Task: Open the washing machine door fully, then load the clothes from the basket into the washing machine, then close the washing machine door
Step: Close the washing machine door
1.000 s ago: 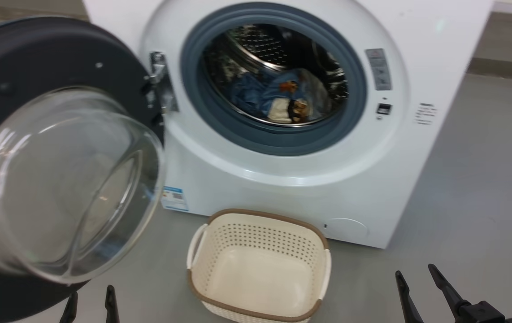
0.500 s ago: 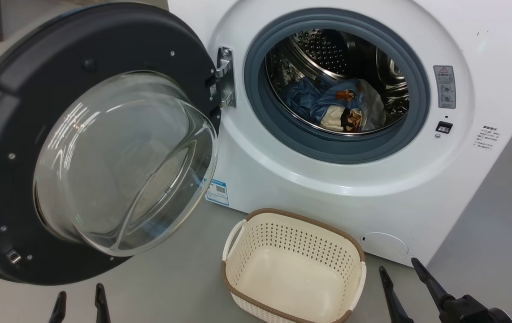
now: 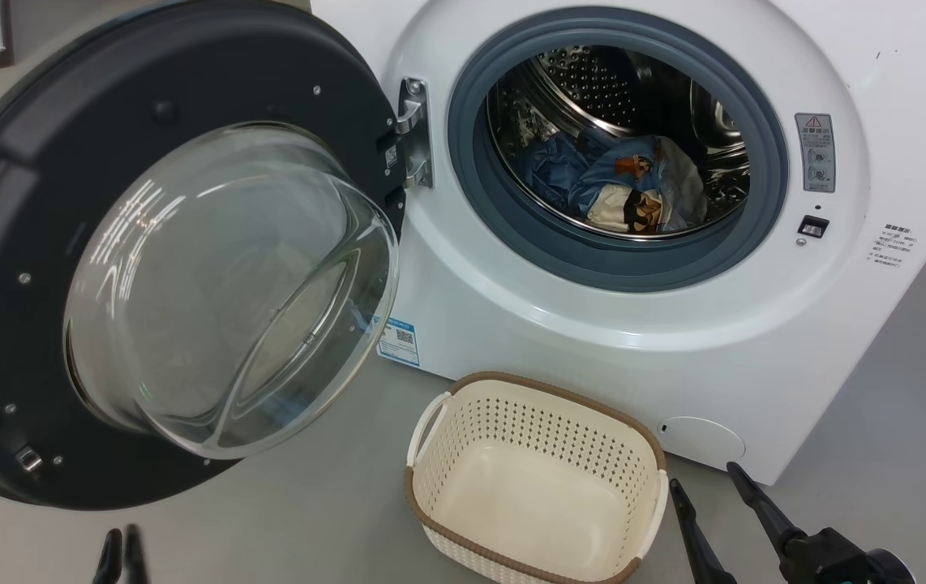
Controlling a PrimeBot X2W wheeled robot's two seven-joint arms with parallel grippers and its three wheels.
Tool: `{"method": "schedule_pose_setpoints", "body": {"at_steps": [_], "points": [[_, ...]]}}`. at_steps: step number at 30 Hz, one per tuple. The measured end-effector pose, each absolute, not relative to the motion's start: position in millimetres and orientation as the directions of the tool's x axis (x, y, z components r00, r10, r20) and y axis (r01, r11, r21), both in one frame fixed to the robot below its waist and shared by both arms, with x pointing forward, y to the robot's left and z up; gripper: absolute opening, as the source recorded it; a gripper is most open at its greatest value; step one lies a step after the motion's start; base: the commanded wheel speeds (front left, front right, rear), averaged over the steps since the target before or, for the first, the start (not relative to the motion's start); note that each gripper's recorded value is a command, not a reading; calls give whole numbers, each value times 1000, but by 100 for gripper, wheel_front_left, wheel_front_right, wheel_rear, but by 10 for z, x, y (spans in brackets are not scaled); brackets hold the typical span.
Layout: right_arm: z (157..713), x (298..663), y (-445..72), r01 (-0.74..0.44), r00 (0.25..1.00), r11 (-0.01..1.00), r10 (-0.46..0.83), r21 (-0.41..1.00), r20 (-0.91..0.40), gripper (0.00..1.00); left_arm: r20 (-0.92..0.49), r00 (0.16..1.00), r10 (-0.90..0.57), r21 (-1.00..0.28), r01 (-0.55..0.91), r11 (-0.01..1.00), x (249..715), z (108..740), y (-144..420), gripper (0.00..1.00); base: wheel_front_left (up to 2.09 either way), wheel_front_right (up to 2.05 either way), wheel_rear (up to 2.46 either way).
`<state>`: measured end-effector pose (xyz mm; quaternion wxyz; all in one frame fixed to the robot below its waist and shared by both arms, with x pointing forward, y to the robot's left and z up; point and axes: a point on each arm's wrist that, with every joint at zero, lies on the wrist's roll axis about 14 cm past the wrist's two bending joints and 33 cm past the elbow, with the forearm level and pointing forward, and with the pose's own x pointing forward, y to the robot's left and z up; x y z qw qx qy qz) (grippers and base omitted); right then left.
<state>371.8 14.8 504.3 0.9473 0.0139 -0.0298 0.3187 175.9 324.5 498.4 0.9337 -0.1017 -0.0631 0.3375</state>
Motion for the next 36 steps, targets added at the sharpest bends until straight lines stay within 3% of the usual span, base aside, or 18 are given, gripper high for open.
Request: {"method": "schedule_pose_setpoints", "body": {"at_steps": [5,11,16,20,27,32,36], "points": [[5039,3719,158,-607,793,795,605,8,65,100,44,712,701,-284,-664,692,1612,4985,3435,0,0,0,0],[5015,3720,185,-614,789,789,612,13,59,100,9,574,819,-516,-699,495,1278,4939,3843,0,0,0,0],[5020,3720,184,-614,789,790,612,13,60,100,62,462,885,-694,-617,371,1118,5116,4216,0,0,0,0],[5018,3722,184,-613,789,790,611,23,61,100,36,358,933,-852,-477,215,979,5172,4544,0,0,0,0],[5036,3723,165,-607,794,794,604,36,67,100,15,364,931,-951,-283,126,953,5438,5114,0,0,0,0],[5026,3712,148,-604,796,796,601,38,64,100,33,422,906,-995,-74,71,1162,5720,5369,0,0,0,0],[5023,3703,141,-603,797,797,601,38,63,100,47,467,883,-999,13,46,1356,5893,5494,0,0,0,0]]}}
